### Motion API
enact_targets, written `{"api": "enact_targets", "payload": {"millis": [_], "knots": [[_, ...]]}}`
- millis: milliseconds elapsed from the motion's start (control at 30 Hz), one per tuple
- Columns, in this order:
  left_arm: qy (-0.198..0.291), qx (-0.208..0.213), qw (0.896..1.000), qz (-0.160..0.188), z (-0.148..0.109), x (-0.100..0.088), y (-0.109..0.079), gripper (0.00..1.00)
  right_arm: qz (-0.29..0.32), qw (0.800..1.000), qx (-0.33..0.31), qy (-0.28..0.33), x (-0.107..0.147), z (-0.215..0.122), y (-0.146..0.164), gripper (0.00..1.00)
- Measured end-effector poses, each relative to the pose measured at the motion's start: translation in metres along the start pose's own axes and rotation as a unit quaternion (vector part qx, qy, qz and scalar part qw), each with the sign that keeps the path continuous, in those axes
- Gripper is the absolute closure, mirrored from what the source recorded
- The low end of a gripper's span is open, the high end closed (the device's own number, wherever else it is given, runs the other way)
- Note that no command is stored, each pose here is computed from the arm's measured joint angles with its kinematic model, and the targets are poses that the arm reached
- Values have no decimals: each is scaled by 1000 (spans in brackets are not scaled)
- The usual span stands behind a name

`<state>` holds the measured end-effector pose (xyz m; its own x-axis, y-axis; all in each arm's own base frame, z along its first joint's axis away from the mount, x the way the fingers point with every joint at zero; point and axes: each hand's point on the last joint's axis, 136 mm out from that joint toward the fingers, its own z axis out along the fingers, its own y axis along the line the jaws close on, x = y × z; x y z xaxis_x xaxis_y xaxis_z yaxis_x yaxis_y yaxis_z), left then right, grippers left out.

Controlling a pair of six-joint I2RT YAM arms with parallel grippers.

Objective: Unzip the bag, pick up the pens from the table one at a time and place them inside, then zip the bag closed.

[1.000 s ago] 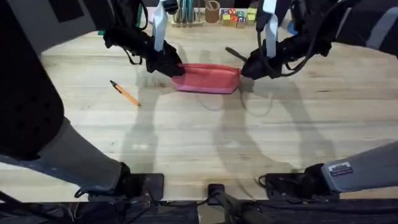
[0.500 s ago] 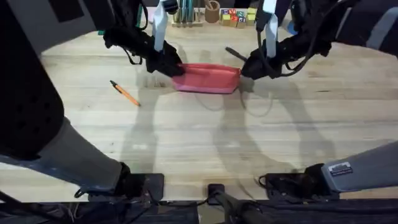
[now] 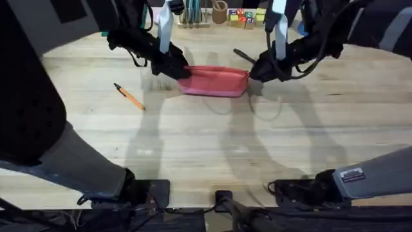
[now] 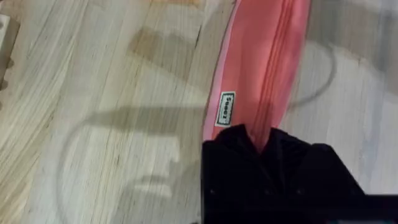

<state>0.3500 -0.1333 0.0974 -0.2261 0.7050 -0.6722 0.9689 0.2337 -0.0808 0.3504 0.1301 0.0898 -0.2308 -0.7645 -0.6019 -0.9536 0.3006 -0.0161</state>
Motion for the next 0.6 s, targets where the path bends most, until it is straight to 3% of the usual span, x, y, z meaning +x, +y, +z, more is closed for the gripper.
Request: {"api": "enact_targets", "payload": {"millis": [367,600], "knots": [[0,0,1000,0,0,0,0,959,-16,1000,23,-12,-17,-29,8,973],[0,0,1000,0,0,0,0,958,18,1000,16,-9,-20,-42,22,973]]}}
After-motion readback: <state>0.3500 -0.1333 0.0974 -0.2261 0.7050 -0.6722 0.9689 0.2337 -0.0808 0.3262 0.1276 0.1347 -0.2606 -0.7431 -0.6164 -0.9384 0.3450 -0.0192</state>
